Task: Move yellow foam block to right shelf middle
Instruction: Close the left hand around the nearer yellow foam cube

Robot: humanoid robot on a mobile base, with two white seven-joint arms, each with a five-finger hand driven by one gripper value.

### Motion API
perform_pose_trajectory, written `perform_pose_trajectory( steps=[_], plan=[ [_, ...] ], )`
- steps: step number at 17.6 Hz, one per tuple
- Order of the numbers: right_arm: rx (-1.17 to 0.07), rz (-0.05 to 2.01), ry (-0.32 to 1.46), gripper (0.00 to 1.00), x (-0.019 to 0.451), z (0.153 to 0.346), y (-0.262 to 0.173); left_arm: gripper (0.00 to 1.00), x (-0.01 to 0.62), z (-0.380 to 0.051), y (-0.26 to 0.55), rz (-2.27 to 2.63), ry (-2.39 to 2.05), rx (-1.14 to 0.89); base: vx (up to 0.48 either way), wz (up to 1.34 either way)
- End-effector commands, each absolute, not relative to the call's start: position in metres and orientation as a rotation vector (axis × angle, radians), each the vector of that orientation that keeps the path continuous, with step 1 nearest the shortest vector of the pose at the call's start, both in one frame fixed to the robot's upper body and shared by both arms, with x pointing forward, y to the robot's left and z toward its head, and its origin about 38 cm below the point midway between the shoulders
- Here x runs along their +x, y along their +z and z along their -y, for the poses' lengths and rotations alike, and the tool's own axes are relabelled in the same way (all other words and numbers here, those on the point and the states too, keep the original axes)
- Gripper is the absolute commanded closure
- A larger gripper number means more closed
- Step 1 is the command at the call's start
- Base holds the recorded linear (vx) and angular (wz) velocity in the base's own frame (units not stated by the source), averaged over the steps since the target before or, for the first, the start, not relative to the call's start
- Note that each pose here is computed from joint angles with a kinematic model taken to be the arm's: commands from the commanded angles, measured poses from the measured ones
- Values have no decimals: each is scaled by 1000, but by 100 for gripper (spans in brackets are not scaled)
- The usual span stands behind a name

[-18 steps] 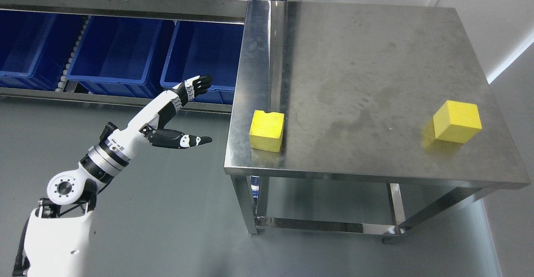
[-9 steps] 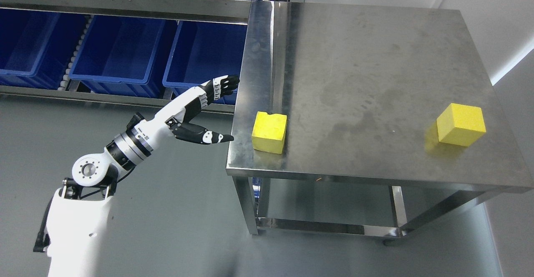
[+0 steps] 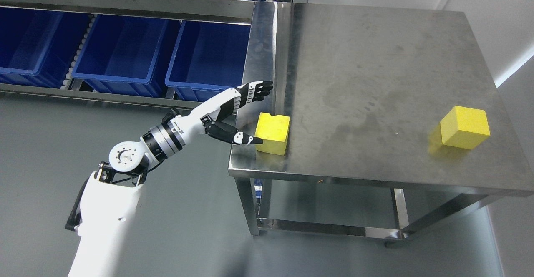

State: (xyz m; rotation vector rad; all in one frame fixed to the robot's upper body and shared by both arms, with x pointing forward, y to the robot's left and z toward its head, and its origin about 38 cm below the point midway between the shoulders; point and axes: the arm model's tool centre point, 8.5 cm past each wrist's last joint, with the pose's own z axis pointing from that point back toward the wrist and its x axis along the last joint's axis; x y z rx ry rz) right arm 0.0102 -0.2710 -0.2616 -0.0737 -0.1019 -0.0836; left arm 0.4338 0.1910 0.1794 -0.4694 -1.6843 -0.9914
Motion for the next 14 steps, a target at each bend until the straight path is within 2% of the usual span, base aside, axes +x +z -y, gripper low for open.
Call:
perform_pose_trajectory(
  steps=[1, 7, 9, 14],
  plan=[
    [-91, 121, -83, 0, 17, 283, -260, 0, 441, -127, 132, 1512, -1076, -553, 0, 0],
    [-91, 122, -82, 0, 18, 283, -260, 0, 454, -124, 124, 1470, -1075, -527, 0, 0],
    [-91, 122, -82, 0, 18, 283, -260, 5, 458, -126, 129, 1481, -1072, -519, 5, 69],
    [-91, 122, -82, 0, 18, 283, -260, 36, 461, -127, 134, 1516, -1010, -535, 10, 101]
  ],
)
